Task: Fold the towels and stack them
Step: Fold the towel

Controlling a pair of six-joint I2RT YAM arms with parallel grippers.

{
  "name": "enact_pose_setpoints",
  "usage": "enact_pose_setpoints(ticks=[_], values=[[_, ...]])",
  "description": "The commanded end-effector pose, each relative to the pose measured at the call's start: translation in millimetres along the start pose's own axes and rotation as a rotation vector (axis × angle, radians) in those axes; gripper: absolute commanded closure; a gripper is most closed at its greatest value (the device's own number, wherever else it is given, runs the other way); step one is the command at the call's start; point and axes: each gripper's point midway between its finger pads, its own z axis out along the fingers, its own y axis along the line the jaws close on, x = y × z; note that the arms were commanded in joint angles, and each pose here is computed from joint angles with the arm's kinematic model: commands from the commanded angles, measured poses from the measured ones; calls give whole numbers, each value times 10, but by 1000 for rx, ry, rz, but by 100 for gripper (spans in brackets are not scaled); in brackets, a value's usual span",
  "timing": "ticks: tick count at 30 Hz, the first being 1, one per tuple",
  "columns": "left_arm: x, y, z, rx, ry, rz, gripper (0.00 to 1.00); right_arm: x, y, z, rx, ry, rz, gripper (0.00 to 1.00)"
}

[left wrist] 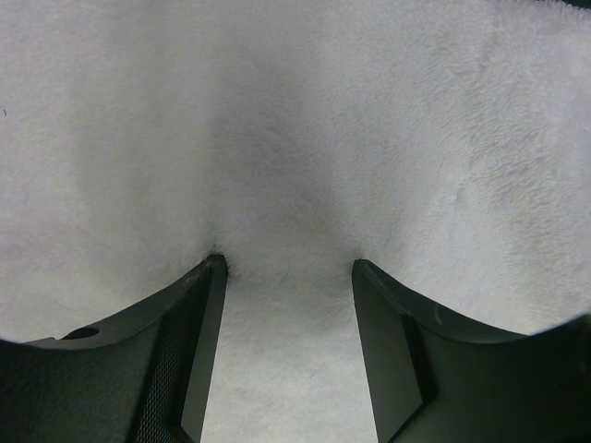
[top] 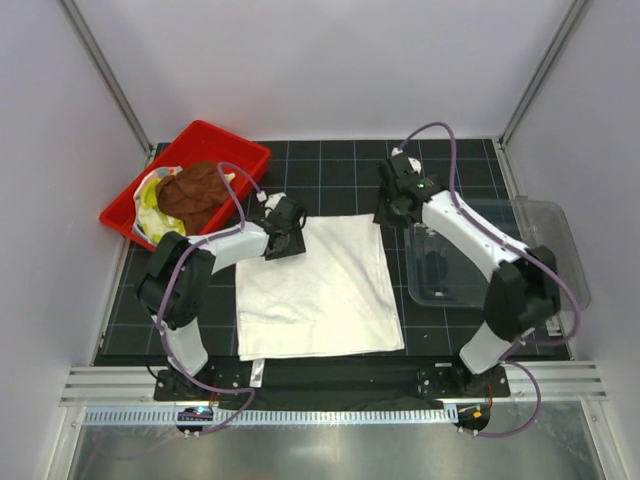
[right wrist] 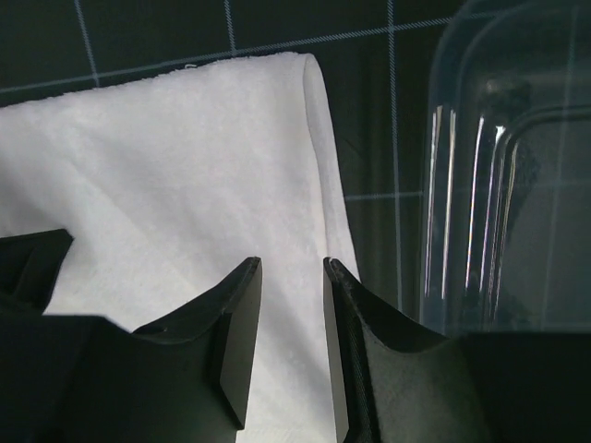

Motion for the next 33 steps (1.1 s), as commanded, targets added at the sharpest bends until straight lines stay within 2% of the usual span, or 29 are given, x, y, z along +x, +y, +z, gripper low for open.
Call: enact_pose_setpoints(ticks=[1,7,12,16,18,21,24,25,29,33], values=[[57,167,-69,-52,30,2,39,-105,88,294,-33,42,-140,61],[24,125,-93,-35,27,2,38,-115,45,778,8,110,-141,61],[-124,-9,-276,13,29,24,38,-260,65,865,-11,121,-116,55],[-444,-71,-621,67,-11,123,37,-351,191,852,-125,160,-202,47],[-544,-109,-772,138,15,160,37,-356,257,847,-197,181,-297,44],[-612,-144,-961,275,45,245,34,-325,235,870,-258,231,-374,44],[-788,-53,-1038,338,55,317,29,-361,198,959,-293,261,-391,44],[-850,-39,-1046,339,55,338,28,-262,251,1043,-347,310,-394,45],[-1207,168,-1016,254,22,431,29,-275,183,1123,-365,349,-434,46],[-1279,340,-795,171,46,516,32,-305,58,1186,-335,371,-411,48]])
